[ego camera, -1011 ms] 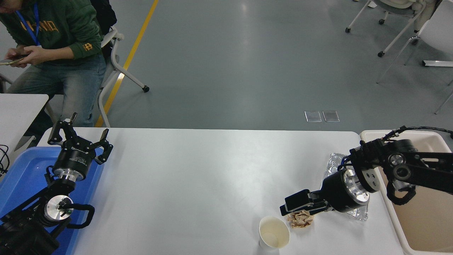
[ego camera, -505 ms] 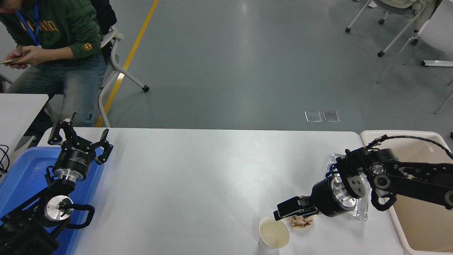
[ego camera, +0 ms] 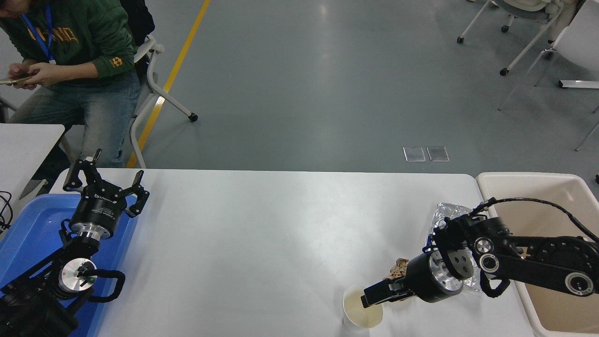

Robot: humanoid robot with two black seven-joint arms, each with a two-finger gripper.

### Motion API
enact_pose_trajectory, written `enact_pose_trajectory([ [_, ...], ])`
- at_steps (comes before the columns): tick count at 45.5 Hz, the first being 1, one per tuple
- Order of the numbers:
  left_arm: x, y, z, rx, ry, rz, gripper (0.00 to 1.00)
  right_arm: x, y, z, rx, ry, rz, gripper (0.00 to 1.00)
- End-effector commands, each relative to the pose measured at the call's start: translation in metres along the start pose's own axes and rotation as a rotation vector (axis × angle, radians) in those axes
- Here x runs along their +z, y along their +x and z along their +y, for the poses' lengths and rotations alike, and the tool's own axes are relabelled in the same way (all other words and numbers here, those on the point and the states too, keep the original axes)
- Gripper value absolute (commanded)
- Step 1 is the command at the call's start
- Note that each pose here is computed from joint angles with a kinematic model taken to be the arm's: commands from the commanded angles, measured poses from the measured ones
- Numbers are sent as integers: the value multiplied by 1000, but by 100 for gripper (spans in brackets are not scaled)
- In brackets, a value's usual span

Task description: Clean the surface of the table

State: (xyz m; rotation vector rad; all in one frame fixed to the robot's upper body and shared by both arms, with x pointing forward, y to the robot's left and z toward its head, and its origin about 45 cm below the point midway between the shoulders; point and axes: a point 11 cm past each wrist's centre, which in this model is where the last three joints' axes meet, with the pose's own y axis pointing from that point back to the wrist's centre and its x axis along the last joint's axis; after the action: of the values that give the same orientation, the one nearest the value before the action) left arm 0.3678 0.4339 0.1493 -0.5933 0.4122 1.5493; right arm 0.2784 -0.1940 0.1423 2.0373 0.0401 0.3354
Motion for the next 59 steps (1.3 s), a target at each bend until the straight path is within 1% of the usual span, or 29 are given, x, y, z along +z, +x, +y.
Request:
enact_pose_trajectory([
  [1, 0, 0, 0, 0, 0, 0, 99, -9, -7, -14, 8, 25, -3, 98],
  [15, 0, 0, 0, 0, 0, 0, 99, -2, 1, -15, 43, 0, 8, 97],
  [22, 0, 0, 0, 0, 0, 0, 99, -3, 3, -15, 55, 2, 14, 90],
  [32, 0, 0, 0, 0, 0, 0, 99, -3, 5, -13, 61, -2, 31, 87],
  [35, 0, 0, 0, 0, 0, 0, 99, -3, 5, -14, 62, -5, 52, 84],
  [38, 0, 0, 0, 1, 0, -1, 99, -3, 4, -15, 59, -8, 57, 77],
  [42, 0, 0, 0, 0, 0, 0, 99, -2, 3, -15, 57, -10, 57, 73],
  [45, 0, 0, 0, 0, 0, 0, 99, -2, 2, -15, 52, -12, 61, 65],
  [50, 0, 0, 0, 0, 0, 0, 99, 0, 1, -14, 52, -19, 66, 63],
  [51, 0, 0, 0, 0, 0, 0, 99, 0, 1, -14, 52, -19, 69, 60],
  [55, 0, 0, 0, 0, 0, 0, 99, 3, -1, -15, 51, -28, 84, 50],
  [56, 0, 0, 0, 0, 0, 0, 99, 3, -1, -15, 50, -28, 87, 45],
  [59, 0, 0, 0, 0, 0, 0, 99, 3, -1, -14, 50, -25, 102, 26],
])
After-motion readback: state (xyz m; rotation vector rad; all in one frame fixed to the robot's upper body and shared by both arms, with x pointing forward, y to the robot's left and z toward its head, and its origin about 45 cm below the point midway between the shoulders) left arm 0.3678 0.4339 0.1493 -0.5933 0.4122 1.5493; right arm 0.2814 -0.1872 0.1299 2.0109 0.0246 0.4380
